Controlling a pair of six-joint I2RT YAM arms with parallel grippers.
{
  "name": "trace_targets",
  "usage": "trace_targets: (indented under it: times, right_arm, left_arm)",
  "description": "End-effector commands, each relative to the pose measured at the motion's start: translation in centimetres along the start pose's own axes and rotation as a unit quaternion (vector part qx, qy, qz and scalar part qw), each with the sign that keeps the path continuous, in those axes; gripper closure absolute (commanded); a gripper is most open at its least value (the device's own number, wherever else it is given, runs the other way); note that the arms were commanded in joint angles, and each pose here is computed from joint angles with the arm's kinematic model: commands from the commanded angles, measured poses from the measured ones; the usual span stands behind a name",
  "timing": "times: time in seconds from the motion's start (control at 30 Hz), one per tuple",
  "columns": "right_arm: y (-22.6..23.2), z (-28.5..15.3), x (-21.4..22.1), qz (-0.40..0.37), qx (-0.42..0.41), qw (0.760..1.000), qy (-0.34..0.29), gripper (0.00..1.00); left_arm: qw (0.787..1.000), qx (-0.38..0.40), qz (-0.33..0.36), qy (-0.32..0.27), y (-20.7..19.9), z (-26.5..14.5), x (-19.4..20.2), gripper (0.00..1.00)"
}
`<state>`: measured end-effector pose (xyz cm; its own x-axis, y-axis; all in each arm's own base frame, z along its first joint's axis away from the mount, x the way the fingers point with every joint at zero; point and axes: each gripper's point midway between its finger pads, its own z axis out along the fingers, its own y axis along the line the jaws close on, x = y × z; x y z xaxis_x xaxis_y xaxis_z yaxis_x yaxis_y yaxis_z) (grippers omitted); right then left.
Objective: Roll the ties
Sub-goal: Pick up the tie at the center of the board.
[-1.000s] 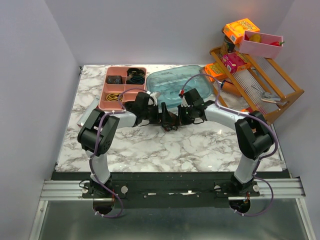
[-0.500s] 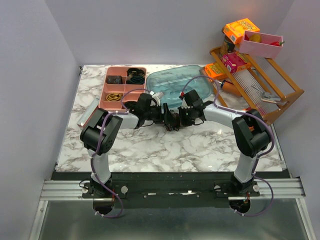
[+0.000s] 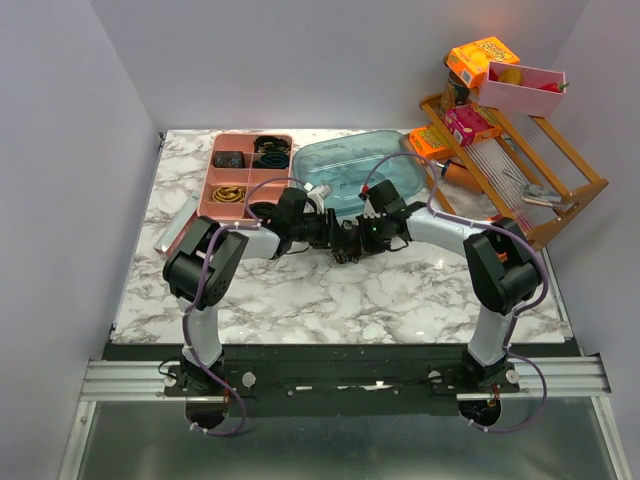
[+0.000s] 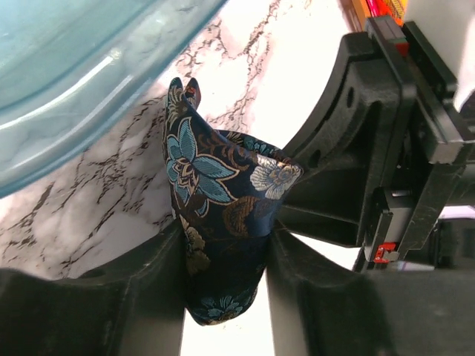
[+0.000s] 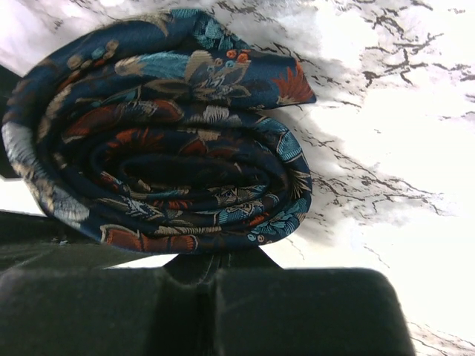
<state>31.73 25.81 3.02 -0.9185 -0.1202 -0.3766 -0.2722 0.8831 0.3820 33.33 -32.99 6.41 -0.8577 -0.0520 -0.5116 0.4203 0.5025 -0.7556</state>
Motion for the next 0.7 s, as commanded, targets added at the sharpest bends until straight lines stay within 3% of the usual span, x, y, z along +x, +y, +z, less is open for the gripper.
trace_targets:
  times: [0.0,0.33,0.67]
  right_arm:
    - [-0.4,0.6,-0.6,-0.005,0.011,1.000,-0.007,0.98]
    - [0.6,-1.5,-2.1,-0.012,0.000,0.999,-0.038,0.98]
    - [3.0,-8.3,-4.9,-0.039,-0.013,0.992,-0.117,0.96]
  left_arm:
    - [0.998,0.031,0.006,0.047,-1.3,0.9,2.5,0.63]
    - [0.999,0.029,0.011,0.030,-2.1,0.3,1.4,0.81]
    - [0.999,0.027,0.017,-0.018,-3.7,-1.4,-1.7,0.94]
